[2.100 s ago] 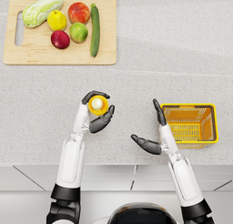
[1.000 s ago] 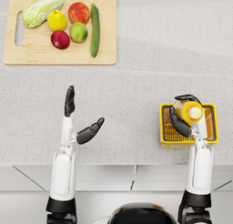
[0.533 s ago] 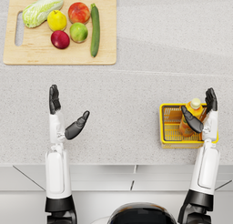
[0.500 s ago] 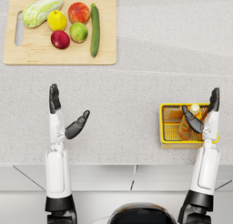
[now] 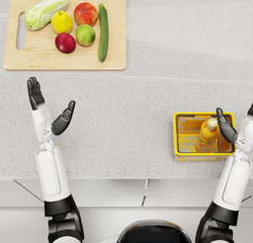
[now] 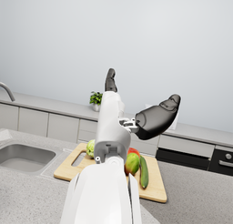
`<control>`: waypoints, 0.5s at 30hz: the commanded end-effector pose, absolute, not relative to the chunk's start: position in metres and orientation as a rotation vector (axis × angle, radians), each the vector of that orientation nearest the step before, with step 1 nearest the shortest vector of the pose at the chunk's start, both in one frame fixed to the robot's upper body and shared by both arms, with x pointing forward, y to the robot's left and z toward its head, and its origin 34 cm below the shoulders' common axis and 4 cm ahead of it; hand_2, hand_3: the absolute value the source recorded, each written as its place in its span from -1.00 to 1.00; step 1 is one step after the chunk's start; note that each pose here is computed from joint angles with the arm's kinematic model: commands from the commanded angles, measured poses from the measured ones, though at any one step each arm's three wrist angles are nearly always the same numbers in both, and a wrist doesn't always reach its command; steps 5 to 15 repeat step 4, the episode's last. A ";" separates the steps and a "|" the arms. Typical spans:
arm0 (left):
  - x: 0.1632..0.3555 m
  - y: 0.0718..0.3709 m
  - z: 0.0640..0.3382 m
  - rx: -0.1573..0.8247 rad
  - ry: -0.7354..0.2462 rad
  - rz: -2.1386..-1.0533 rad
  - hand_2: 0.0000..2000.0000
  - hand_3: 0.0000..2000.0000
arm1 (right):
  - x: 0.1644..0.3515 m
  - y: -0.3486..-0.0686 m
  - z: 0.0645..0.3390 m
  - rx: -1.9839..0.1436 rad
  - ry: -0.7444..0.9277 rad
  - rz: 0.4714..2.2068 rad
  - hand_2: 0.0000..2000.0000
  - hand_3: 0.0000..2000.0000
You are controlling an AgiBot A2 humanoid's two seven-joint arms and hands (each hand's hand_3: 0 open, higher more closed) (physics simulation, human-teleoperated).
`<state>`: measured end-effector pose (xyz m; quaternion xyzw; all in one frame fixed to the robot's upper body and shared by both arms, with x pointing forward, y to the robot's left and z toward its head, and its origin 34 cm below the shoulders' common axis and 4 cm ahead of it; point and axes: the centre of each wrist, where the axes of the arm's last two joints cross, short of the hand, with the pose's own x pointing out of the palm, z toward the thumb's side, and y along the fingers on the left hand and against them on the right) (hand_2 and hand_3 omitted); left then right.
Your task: Pick up the lemon tea and place it into the yellow basket
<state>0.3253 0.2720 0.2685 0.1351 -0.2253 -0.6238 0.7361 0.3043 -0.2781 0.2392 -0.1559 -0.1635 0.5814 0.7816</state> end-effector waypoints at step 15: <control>0.326 0.273 0.268 0.295 -0.495 -1.368 -1.00 -1.00 | 0.304 -0.279 0.239 -0.336 -0.353 1.254 -1.00 -1.00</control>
